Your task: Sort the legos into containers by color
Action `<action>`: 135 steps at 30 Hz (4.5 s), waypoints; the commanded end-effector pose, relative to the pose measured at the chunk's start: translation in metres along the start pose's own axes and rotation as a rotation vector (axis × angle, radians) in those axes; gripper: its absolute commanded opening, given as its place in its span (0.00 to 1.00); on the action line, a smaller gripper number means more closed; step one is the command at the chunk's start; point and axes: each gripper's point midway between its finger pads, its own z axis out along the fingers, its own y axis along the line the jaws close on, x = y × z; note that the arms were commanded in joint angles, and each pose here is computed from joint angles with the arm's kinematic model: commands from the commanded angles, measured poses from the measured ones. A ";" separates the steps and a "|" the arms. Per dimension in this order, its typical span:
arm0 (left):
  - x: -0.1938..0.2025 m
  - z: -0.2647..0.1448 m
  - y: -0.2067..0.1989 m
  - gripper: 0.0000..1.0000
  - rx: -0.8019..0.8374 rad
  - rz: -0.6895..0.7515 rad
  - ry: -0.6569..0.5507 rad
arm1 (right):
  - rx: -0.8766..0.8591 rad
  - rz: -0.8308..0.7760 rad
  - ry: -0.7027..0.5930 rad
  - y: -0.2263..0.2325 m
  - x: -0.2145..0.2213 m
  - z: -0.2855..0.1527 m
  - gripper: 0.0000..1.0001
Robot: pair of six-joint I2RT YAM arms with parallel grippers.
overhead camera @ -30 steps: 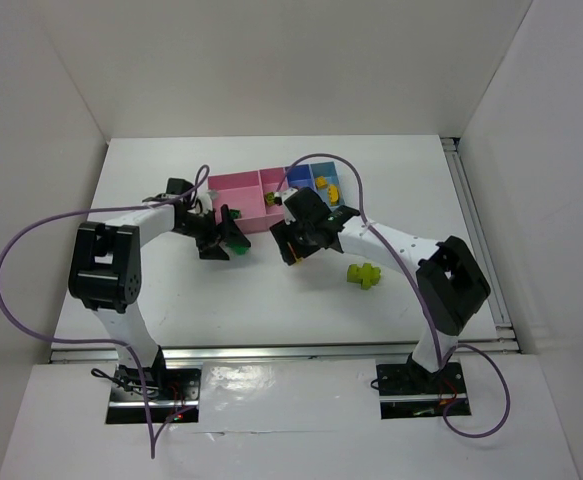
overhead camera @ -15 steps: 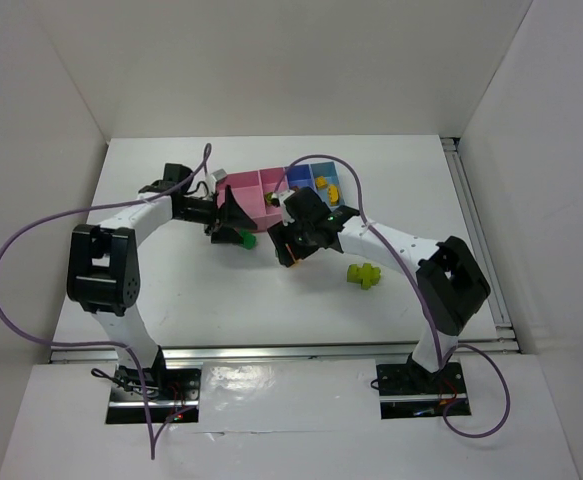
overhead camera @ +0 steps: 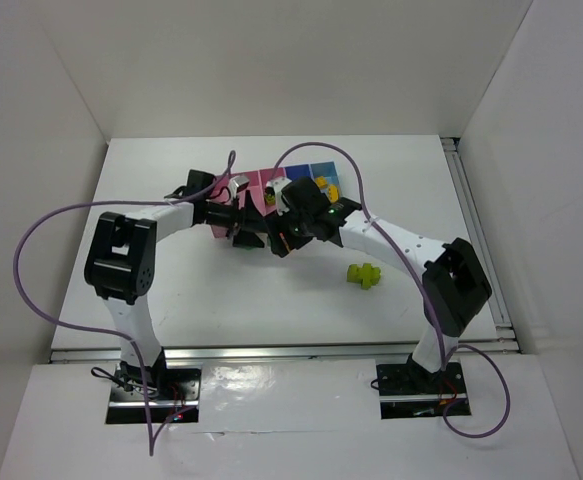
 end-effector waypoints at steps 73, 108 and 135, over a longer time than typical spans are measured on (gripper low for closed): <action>-0.155 -0.111 0.013 0.92 -0.806 0.008 -0.511 | 0.659 0.482 -0.207 -0.227 -0.088 0.022 0.85; -0.054 -0.061 0.078 0.54 -1.311 0.212 -0.277 | 0.492 0.396 -0.199 -0.110 -0.006 -0.038 0.80; -0.035 -0.030 0.012 0.00 -0.904 0.303 -0.067 | 0.104 0.194 -0.150 -0.059 -0.024 -0.048 0.79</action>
